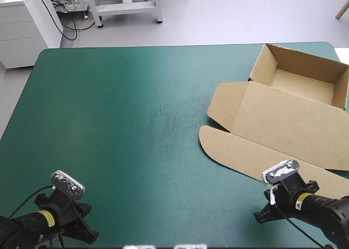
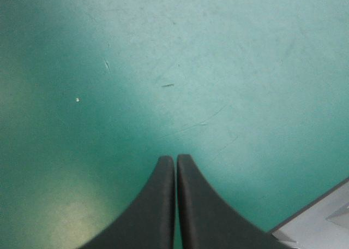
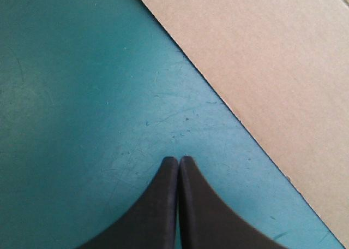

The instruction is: Fold the box

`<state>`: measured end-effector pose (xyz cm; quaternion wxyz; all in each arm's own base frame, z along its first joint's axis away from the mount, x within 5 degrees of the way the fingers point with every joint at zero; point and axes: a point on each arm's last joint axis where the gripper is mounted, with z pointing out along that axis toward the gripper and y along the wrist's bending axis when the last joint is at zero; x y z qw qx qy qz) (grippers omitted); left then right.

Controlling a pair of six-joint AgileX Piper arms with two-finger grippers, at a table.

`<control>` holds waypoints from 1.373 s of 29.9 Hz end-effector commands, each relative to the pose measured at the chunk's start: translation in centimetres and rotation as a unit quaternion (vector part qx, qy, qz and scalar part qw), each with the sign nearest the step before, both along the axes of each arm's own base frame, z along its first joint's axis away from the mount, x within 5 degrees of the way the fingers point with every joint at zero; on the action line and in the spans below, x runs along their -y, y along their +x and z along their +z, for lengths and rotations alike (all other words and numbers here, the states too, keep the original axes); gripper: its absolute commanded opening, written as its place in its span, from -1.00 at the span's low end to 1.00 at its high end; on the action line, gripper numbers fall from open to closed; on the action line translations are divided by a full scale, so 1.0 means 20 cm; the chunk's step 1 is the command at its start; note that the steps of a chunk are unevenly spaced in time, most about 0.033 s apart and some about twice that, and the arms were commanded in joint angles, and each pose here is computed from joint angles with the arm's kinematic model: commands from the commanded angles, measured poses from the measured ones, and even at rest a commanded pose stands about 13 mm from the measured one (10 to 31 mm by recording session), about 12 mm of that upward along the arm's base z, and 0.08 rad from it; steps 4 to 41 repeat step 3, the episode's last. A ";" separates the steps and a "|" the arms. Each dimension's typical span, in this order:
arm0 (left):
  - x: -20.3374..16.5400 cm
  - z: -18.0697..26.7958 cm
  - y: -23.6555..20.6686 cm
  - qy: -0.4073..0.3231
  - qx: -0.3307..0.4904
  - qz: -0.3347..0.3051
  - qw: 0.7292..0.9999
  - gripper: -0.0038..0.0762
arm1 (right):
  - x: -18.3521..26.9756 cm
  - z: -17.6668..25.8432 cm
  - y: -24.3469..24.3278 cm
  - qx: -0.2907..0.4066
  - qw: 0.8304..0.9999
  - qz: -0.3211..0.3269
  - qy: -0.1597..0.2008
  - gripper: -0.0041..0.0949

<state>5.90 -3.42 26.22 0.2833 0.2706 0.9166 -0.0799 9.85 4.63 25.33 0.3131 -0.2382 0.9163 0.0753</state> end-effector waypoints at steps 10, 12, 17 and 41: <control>0.02 0.04 0.01 -0.027 0.016 0.000 1.000 -0.92 | -0.01 0.05 0.02 0.031 0.999 0.002 0.014 -0.96; 0.02 0.04 0.01 -0.027 0.016 0.000 1.000 -0.92 | -0.01 0.05 0.02 0.031 0.999 0.002 0.014 -0.96; 0.02 0.04 0.01 -0.027 0.016 0.000 1.000 -0.92 | -0.01 0.05 0.02 0.031 0.999 0.002 0.014 -0.96; 0.02 0.04 0.01 -0.027 0.016 0.000 1.000 -0.92 | -0.01 0.05 0.02 0.031 0.999 0.002 0.014 -0.96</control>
